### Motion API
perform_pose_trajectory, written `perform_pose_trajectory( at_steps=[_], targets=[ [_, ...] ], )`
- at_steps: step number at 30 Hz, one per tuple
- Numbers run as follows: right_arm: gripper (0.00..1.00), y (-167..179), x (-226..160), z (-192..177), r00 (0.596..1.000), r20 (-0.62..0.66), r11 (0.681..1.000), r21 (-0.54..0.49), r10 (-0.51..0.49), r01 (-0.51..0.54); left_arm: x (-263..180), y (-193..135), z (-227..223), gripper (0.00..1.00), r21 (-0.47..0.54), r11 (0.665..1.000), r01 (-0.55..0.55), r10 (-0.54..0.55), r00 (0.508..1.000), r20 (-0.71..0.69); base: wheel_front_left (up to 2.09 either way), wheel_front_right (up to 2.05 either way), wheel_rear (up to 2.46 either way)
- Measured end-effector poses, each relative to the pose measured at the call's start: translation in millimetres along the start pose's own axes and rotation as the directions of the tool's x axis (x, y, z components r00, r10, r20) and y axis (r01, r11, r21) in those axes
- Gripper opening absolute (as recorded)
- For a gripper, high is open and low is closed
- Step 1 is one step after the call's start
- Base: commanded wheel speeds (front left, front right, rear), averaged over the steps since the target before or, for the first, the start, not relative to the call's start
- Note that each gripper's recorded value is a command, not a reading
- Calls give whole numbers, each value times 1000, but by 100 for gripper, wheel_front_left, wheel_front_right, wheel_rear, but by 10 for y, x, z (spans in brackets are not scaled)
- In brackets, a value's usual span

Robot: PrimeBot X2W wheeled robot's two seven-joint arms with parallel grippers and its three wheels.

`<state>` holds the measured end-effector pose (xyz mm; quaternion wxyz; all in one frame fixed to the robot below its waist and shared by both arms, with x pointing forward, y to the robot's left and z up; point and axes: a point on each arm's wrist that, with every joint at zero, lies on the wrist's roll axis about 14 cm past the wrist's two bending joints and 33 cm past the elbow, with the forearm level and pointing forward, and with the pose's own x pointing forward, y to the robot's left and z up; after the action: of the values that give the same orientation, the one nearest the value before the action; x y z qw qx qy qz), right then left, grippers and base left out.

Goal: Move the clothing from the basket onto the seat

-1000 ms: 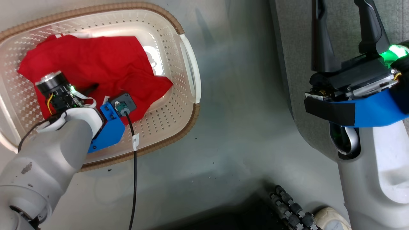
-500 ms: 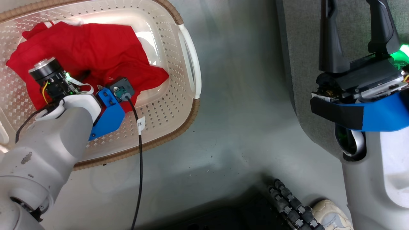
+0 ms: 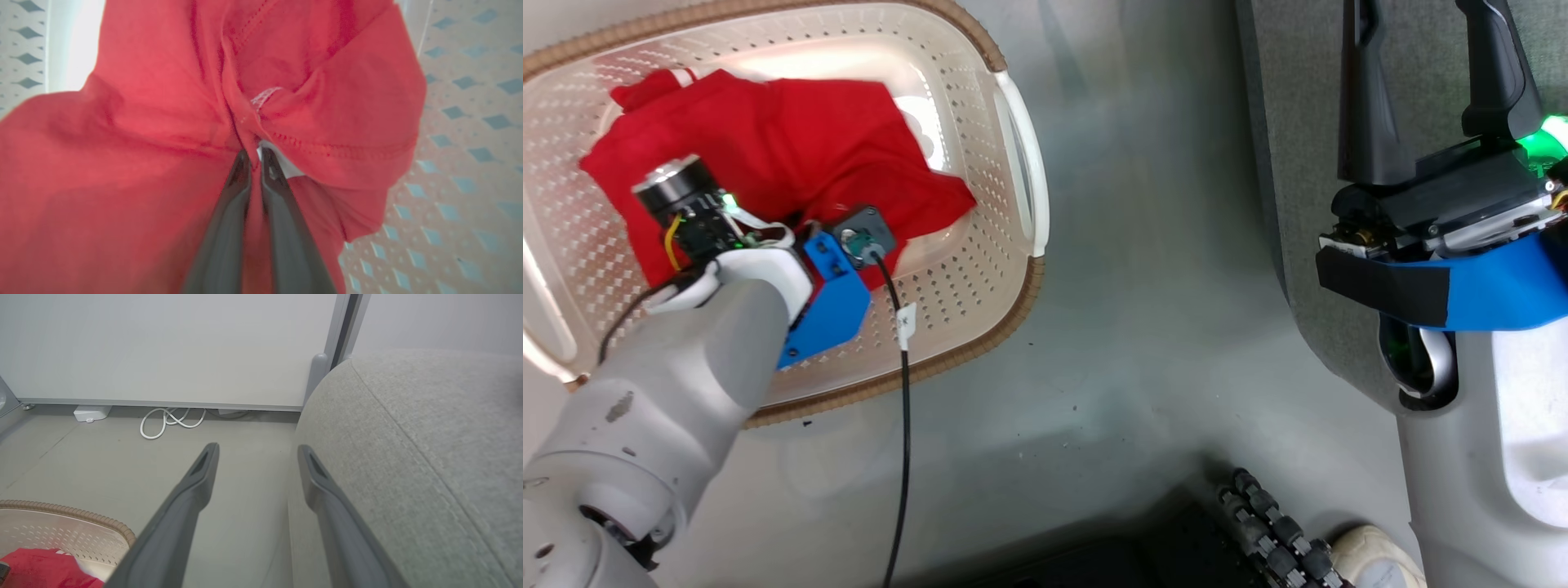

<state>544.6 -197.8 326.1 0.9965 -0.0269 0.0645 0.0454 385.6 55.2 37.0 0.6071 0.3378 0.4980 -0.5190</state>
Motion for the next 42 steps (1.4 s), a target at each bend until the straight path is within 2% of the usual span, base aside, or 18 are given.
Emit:
perform_pose_trajectory(
  at_steps=[10,19,36,42],
  targets=[
    [100,44,35,221,999,47,1000,6,5,-5,-277,-5,423,0,-70,997,-15,27,984,176,0,0,0],
    [100,113,-15,520,996,93,1000,1,14,-14,-712,-21,827,0,-126,991,-40,82,936,343,0,0,0],
    [100,200,-378,1150,985,170,1000,0,23,-24,-1891,52,1434,0,-270,954,-130,268,774,574,0,0,0],
    [100,280,-557,1330,981,190,999,5,41,-42,-2474,140,1697,0,-328,930,-167,353,659,664,0,0,0]
  ],
)
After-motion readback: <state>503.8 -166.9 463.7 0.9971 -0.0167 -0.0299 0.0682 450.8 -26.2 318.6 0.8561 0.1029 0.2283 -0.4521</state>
